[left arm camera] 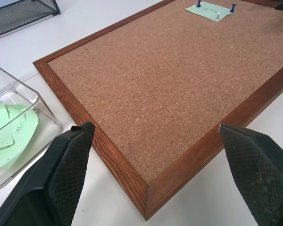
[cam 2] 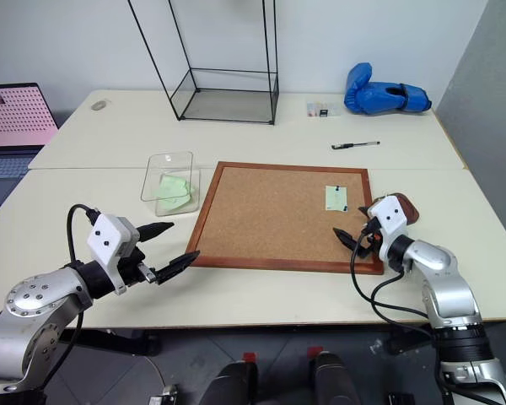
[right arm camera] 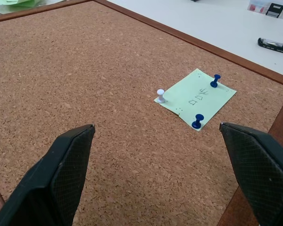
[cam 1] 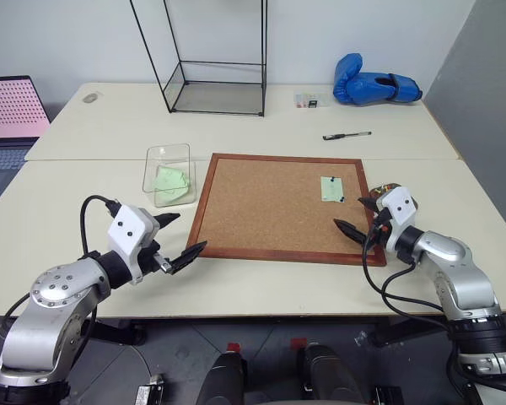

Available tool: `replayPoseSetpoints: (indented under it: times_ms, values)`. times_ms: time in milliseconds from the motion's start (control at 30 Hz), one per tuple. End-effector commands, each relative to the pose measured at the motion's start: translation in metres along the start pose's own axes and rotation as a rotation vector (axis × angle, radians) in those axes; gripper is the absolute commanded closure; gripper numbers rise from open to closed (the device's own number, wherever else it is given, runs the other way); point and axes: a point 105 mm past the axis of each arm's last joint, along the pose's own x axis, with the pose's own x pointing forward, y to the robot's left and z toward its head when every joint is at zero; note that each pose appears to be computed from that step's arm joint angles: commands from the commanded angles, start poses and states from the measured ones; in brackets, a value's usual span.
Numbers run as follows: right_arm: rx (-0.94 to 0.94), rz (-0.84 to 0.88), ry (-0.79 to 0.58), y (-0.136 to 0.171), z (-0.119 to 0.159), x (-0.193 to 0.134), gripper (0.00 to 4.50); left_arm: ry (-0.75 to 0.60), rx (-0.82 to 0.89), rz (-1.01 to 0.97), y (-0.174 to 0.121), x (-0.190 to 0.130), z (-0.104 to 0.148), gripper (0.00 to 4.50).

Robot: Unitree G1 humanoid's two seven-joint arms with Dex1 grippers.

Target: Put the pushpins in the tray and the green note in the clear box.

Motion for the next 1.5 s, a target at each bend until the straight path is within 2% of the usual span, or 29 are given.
replayPoseSetpoints:
  times_ms: [33, 733, 833, 867, 1033, 1233, 1500]
  values:
    - [-0.050, -0.028, -0.050, -0.010, 0.018, -0.003, 0.00, -0.025, 0.067, -0.010, 0.000, 0.000, 0.012, 0.04]
    - [-0.049, 0.002, -0.053, 0.001, 0.018, 0.000, 0.00, -0.009, 0.039, -0.107, 0.003, 0.009, 0.022, 0.04]
    - [-0.047, 0.005, -0.056, 0.002, 0.019, 0.000, 0.00, -0.020, 0.033, -0.124, 0.001, 0.014, 0.023, 0.45]
    - [-0.046, 0.006, -0.057, 0.003, 0.020, 0.000, 0.00, -0.030, 0.027, -0.136, -0.001, 0.017, 0.024, 0.77]
    - [-0.041, 0.007, -0.064, 0.005, 0.022, 0.001, 0.00, -0.038, 0.043, -0.212, -0.011, 0.046, 0.028, 1.59]
    - [-0.031, 0.010, -0.070, 0.008, 0.024, 0.005, 0.00, -0.061, 0.061, -0.311, -0.024, 0.093, 0.036, 2.65]
    - [0.017, -0.019, -0.047, 0.004, 0.024, 0.013, 0.00, -0.067, 0.044, -0.404, -0.045, 0.144, 0.035, 4.15]
